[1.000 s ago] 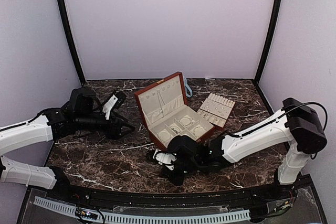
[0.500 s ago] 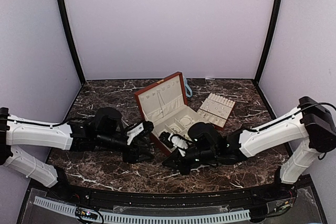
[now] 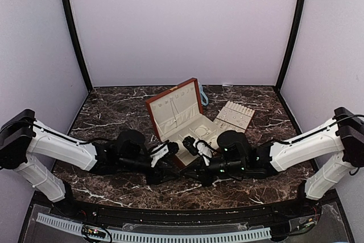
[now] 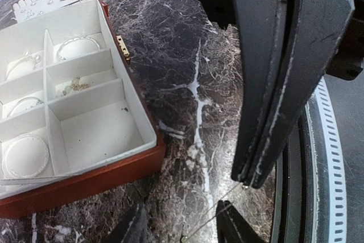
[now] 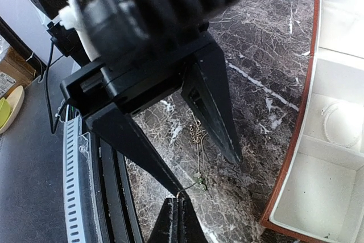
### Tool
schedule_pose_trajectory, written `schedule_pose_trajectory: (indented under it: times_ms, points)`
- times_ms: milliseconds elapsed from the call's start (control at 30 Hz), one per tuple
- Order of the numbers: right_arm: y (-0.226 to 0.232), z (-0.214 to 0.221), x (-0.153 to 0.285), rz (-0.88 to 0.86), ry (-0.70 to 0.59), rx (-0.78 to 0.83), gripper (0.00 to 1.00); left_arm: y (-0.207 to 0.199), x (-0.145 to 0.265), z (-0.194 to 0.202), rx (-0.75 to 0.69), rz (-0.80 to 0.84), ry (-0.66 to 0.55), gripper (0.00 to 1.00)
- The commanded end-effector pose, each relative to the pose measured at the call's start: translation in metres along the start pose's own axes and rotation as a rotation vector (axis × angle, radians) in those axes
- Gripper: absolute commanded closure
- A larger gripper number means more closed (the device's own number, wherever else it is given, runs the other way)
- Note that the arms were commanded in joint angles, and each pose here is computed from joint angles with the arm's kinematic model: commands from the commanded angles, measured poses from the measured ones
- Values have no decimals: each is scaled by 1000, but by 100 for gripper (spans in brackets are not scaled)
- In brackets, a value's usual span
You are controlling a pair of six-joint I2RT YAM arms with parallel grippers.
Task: Organize the mixed jewelry
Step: Pass from the right arm to the left
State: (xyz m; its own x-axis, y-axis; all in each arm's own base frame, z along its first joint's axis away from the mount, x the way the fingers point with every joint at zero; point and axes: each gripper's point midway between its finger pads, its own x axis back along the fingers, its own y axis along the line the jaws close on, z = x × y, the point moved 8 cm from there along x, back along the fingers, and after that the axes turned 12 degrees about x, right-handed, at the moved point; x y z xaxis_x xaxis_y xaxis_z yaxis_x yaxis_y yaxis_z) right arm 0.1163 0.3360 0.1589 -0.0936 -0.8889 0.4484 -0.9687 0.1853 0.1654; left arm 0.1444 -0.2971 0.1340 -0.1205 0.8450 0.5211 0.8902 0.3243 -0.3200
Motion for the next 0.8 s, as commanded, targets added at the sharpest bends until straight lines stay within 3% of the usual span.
schedule_pose_trajectory:
  times_ms: [0, 533, 767]
  points:
    - [0, -12, 7, -1, -77, -2, 100, 1, -9, 0, 10, -33, -33, 60]
    - [-4, -16, 19, 40, -112, -15, 100, 11, -7, 36, 81, -129, -1, 78]
    - [-7, -5, 16, 39, -94, -37, 100, 9, 3, 26, 81, -164, -47, 92]
